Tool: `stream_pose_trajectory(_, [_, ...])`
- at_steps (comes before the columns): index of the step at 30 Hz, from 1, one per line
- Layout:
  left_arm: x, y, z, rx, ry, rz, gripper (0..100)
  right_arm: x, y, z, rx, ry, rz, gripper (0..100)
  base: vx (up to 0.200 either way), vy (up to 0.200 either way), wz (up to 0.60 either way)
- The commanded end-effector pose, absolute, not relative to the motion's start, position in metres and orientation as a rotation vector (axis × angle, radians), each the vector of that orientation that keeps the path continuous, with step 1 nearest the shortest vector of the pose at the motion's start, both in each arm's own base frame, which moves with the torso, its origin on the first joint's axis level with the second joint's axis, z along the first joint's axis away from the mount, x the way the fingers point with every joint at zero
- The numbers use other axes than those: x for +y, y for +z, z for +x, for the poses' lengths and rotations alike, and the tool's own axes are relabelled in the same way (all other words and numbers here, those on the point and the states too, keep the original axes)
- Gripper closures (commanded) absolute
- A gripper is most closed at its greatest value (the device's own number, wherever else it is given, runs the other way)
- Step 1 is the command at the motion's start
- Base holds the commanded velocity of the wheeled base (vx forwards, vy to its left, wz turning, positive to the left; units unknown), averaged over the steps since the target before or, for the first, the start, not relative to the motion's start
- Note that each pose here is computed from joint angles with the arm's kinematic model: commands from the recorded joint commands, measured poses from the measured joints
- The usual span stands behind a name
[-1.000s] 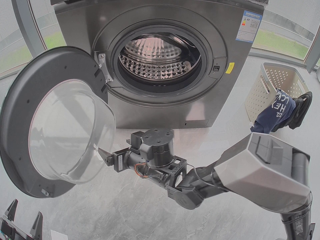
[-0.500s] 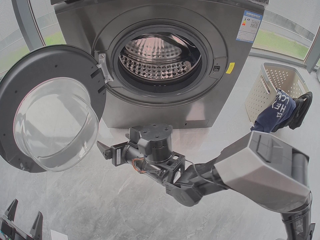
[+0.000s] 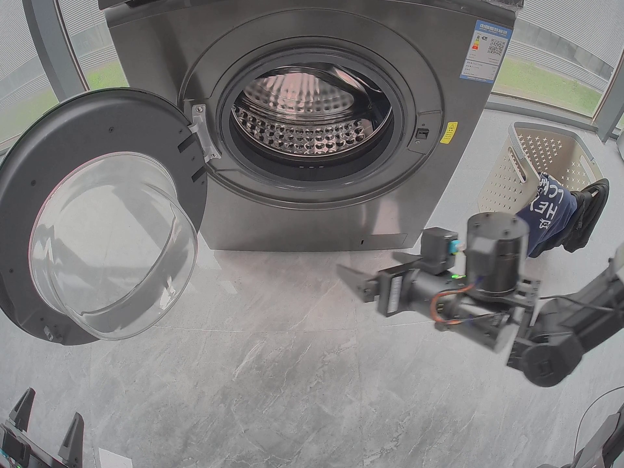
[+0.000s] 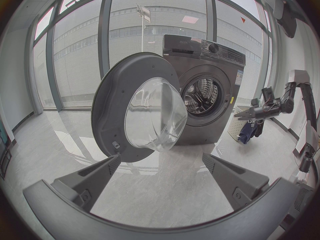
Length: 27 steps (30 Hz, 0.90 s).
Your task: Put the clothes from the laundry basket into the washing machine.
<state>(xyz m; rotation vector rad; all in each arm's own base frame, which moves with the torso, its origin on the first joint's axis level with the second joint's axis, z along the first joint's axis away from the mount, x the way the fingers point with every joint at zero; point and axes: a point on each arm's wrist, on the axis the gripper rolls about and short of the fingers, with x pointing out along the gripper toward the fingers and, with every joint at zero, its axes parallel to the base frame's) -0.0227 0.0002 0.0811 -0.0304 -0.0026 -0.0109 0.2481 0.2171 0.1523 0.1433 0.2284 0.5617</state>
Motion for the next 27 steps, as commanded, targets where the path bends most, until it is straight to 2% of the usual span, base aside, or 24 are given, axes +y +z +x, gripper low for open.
stream_pose_trajectory(1, [0.0, 0.076, -0.023, -0.003, -0.011, -0.029, 0, 0.053, 0.183, 0.151, 0.03, 0.184, 0.13, 0, 0.0, 0.0, 0.0])
stream_pose_trajectory(2, [0.0, 0.076, -0.023, -0.001, -0.011, -0.029, 0, 0.052, 0.182, 0.149, 0.03, 0.178, 0.128, 0, 0.0, 0.0, 0.0])
stream_pose_trajectory(3, [0.0, 0.076, -0.023, -0.001, -0.011, -0.029, 0, 0.037, 0.173, 0.132, 0.025, 0.129, 0.104, 0, 0.0, 0.0, 0.0])
stream_pose_trajectory(7, [0.0, 0.076, -0.023, -0.003, -0.011, -0.029, 0, 0.016, 0.157, 0.091, -0.022, 0.062, 0.069, 0, 0.0, 0.0, 0.0])
stream_pose_trajectory(13, [0.0, 0.076, -0.023, -0.001, -0.011, -0.029, 0, 0.001, 0.138, 0.048, -0.02, -0.045, 0.058, 0, 0.0, 0.0, 0.0])
stream_pose_trajectory(17, [0.0, 0.076, -0.023, -0.001, -0.011, -0.031, 0, -0.001, 0.126, 0.024, -0.021, -0.035, 0.049, 0, 0.0, 0.0, 0.0])
stream_pose_trajectory(23, [0.0, 0.076, -0.023, -0.001, -0.011, -0.029, 0, -0.001, 0.089, -0.009, 0.056, -0.033, 0.035, 0, 0.0, 0.0, 0.0])
stream_pose_trajectory(27, [0.0, 0.076, -0.023, -0.003, -0.011, -0.029, 0, 0.0, 0.081, -0.019, 0.01, -0.025, 0.031, 0, 0.0, 0.0, 0.0])
